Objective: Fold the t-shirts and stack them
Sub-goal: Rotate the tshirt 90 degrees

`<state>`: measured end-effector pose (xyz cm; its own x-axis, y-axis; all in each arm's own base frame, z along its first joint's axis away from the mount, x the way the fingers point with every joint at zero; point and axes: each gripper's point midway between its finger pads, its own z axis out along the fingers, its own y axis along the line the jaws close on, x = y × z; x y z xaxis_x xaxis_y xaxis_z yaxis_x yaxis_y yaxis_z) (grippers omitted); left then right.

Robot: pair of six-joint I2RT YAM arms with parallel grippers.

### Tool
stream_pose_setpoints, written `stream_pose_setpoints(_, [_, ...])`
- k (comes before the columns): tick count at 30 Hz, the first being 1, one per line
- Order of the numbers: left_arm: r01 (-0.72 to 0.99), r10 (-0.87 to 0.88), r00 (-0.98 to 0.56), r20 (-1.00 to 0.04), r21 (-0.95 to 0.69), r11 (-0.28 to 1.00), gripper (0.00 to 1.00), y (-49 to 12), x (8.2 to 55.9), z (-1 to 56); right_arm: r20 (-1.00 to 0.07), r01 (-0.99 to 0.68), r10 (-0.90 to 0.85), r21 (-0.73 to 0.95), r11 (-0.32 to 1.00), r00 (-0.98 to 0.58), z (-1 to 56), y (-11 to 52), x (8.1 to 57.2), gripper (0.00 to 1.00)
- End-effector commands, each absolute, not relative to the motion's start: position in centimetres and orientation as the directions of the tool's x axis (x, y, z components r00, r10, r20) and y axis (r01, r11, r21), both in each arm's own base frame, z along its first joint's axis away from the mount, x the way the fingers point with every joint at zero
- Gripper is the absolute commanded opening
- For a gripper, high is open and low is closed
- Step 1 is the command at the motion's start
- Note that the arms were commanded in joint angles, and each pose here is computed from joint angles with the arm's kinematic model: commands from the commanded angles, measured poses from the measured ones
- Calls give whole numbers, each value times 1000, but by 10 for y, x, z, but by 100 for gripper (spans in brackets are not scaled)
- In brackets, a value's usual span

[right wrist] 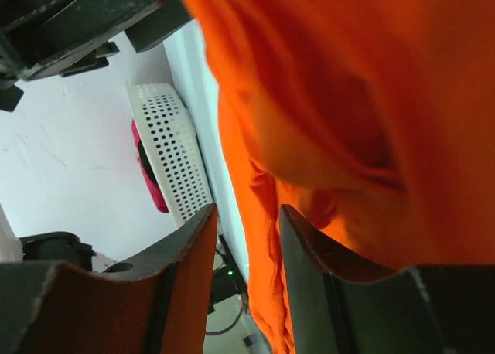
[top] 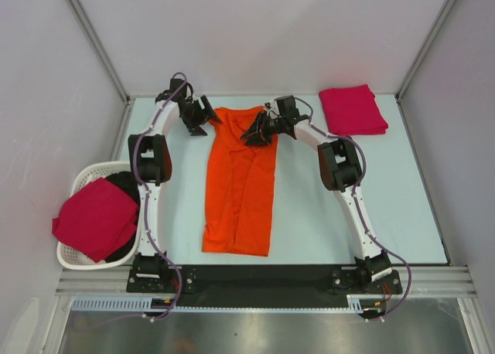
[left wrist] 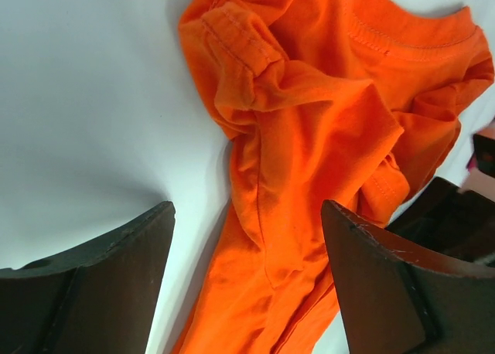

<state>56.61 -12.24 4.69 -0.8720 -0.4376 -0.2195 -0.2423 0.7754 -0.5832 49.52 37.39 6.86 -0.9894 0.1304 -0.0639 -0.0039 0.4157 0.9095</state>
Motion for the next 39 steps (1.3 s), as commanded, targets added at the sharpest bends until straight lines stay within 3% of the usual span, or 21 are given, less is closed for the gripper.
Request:
stream_pose_setpoints(1, [-184,-432,-858,-278,-618,764,83,-122,568,88,-28,10,118,950,311,-993,81,377,499,43])
stream_pose_setpoints(2, [-182,-431,-856,-284,-615,767,83,-121,568,90,-84,-43,106,939,341,-991,78,375,500,43])
stream_pose_setpoints(3, [-183,-430,-857,-284,-612,769,84,-121,568,88,-43,3,106,919,393,-993,70,370,495,43])
stream_pose_setpoints(5, [-181,-427,-858,-286,-610,772,84,-120,567,88,-122,-60,107,887,459,-987,72,367,502,43])
stream_pose_setpoints(12, [-187,-427,-860,-280,-605,774,85,-121,566,84,-192,-98,93,791,605,-977,66,357,498,43])
stream_pose_setpoints(20, [-186,-425,-861,-279,-605,774,87,-121,565,85,-221,-119,67,726,677,-973,55,355,495,42])
stream_pose_setpoints(33, [-167,-422,-858,-294,-616,770,89,-123,566,96,-273,-135,102,725,675,-957,50,374,509,38])
stream_pose_setpoints(34, [-166,-422,-857,-294,-618,768,89,-123,566,97,-280,-138,106,727,673,-954,49,375,511,37])
stream_pose_setpoints(35, [-161,-421,-857,-298,-621,767,89,-124,566,98,-282,-144,103,732,665,-954,51,377,511,26])
stream_pose_setpoints(39, [-159,-423,-855,-300,-625,764,89,-124,567,100,-273,-143,101,744,653,-957,50,382,509,1])
